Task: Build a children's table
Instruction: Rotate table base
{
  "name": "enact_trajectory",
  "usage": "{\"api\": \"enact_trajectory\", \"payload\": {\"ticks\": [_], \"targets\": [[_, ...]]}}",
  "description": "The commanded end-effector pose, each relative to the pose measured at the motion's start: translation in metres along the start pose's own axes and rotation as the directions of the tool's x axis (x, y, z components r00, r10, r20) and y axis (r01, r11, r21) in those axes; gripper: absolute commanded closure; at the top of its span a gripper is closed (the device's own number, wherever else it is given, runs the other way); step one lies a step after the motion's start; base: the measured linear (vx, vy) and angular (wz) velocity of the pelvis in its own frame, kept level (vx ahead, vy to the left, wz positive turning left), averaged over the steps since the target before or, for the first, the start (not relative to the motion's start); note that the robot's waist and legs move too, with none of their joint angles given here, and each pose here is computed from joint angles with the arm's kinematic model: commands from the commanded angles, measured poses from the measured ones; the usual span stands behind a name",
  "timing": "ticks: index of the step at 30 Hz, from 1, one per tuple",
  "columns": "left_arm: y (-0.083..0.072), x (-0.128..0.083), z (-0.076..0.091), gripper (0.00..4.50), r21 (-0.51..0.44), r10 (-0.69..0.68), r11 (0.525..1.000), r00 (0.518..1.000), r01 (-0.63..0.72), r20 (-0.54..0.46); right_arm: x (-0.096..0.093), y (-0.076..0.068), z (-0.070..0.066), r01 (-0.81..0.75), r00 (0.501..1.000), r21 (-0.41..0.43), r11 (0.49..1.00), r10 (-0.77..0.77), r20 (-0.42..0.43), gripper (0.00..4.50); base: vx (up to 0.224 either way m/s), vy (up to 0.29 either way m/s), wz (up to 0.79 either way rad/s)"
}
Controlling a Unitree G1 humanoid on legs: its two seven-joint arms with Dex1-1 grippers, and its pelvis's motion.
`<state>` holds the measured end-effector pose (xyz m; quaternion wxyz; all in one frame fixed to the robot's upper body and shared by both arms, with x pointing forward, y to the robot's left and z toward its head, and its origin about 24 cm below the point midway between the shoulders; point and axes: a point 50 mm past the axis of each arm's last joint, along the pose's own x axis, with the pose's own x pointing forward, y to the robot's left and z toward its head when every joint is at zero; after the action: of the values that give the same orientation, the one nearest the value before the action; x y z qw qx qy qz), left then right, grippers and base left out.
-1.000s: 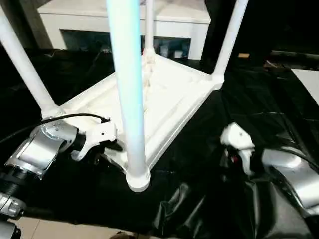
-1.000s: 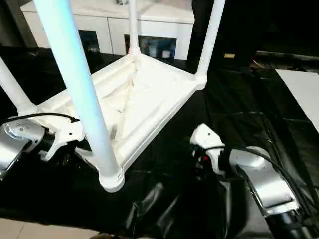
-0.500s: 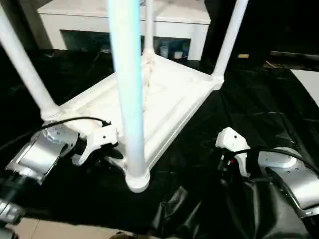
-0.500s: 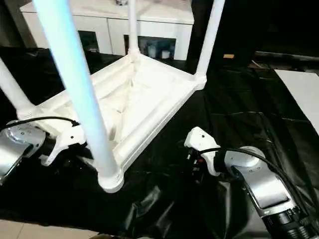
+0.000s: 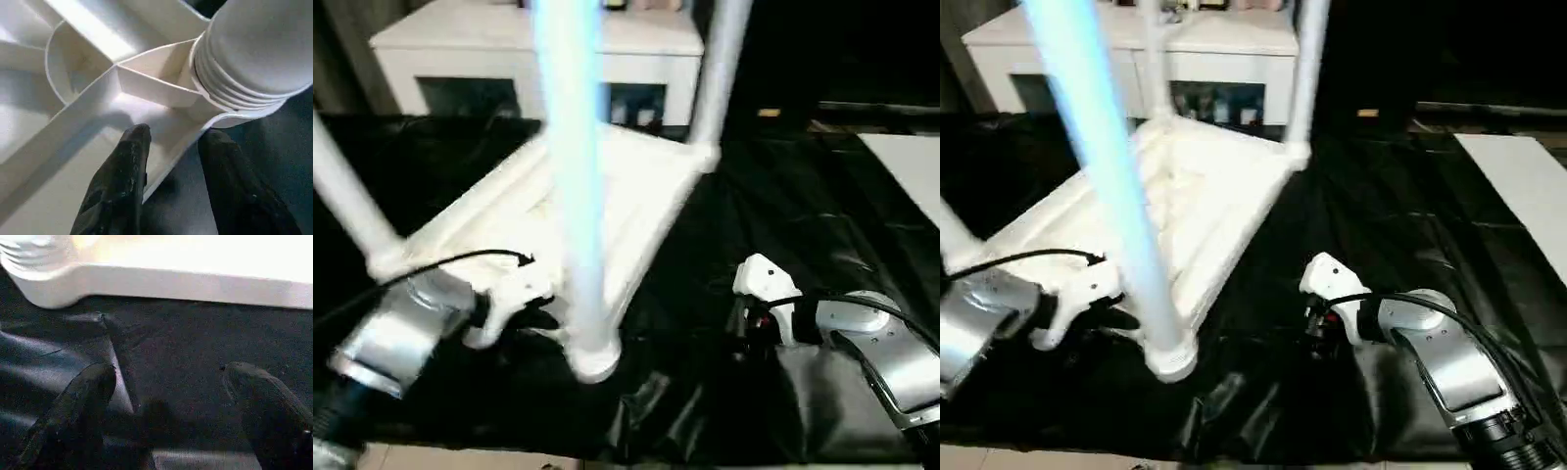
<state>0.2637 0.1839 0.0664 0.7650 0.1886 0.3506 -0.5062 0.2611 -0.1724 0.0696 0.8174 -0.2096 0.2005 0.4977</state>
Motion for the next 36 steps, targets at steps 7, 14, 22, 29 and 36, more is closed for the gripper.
{"api": "enact_trajectory", "payload": {"ticks": [7, 14, 22, 29, 36], "targets": [[0.000, 0.027, -0.001, 3.19, -0.141, 0.179, 0.976, 0.982, -0.168, 0.064, 0.001, -0.008, 0.003, 0.051, 0.999, -0.032, 0.998, -0.051, -0.005, 0.54, -0.023, 0.013, -0.07], [0.002, 0.041, 0.018, 3.58, -0.177, 0.270, 0.952, 0.956, -0.248, 0.117, 0.004, -0.010, 0.002, 0.086, 0.996, -0.032, 0.996, -0.086, -0.007, 0.54, -0.058, 0.002, -0.08], [0.005, 0.047, 0.051, 3.91, 0.113, 0.227, 0.956, 0.929, -0.269, 0.292, 0.004, -0.014, 0.004, 0.102, 0.995, -0.059, 0.993, -0.103, -0.004, 0.54, 0.033, -0.029, -0.04], [0.011, 0.032, 0.058, 3.19, 0.210, 0.099, 0.963, 0.944, -0.171, 0.315, 0.003, -0.019, 0.012, 0.114, 0.993, -0.059, 0.992, -0.112, 0.042, 0.54, 0.000, 0.000, 0.00], [0.020, 0.024, 0.058, 2.72, 0.300, 0.013, 0.949, 0.961, -0.098, 0.275, 0.003, -0.018, 0.012, 0.089, 0.995, -0.065, 0.994, -0.086, 0.041, 0.54, 0.000, 0.000, 0.00]]}}
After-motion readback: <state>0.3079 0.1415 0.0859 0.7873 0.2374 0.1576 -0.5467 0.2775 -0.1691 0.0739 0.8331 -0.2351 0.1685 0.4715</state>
